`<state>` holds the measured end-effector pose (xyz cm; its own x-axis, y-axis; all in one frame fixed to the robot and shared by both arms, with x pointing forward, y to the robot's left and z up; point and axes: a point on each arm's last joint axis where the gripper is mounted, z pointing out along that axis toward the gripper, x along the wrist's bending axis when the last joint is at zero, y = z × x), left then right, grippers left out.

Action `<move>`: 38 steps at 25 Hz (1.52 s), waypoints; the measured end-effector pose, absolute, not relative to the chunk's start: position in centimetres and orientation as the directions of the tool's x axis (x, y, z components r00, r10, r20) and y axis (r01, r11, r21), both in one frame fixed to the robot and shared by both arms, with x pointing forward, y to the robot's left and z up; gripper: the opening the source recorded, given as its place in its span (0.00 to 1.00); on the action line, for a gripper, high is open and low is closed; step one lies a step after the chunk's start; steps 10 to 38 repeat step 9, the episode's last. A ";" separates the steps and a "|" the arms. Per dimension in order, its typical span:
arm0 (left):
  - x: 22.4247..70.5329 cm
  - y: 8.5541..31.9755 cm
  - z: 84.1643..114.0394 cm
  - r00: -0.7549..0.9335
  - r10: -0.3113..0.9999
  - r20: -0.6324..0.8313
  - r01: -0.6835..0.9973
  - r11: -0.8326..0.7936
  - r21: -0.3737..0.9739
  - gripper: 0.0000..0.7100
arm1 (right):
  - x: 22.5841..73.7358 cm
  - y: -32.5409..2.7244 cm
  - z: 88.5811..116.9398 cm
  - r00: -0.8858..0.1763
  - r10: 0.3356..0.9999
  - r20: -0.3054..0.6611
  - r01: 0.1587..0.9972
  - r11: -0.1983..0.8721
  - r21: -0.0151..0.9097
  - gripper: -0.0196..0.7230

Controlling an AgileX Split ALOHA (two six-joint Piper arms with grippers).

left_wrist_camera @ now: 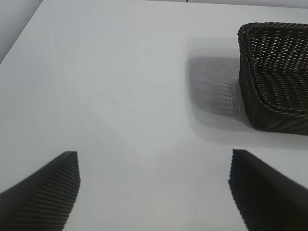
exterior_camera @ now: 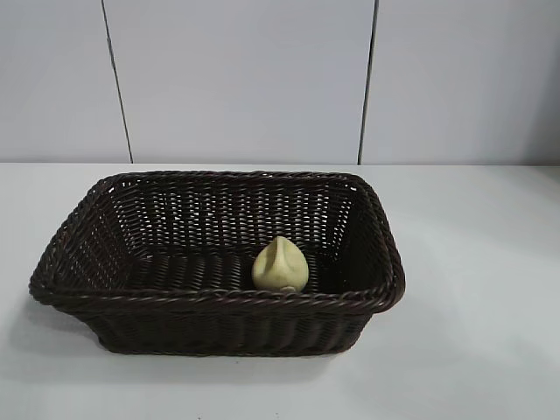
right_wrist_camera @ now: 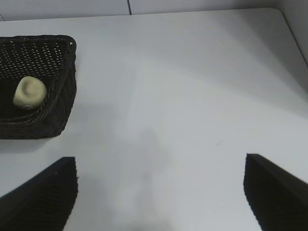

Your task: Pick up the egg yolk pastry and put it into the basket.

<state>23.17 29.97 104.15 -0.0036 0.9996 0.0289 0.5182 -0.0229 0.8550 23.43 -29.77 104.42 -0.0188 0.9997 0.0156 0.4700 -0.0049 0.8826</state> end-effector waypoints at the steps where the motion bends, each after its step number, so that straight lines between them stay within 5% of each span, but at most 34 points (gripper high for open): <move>1: 23.2 30.0 104.2 -0.004 1.000 0.029 0.518 -0.023 0.855 0.87 | 23.4 -29.8 104.4 -0.019 1.000 0.016 0.471 -0.005 0.882 0.93; 38: 23.2 30.0 104.2 -0.004 1.000 0.029 0.518 -0.023 0.855 0.87 | 23.4 -29.8 104.4 -0.019 1.000 0.016 0.474 -0.005 0.880 0.93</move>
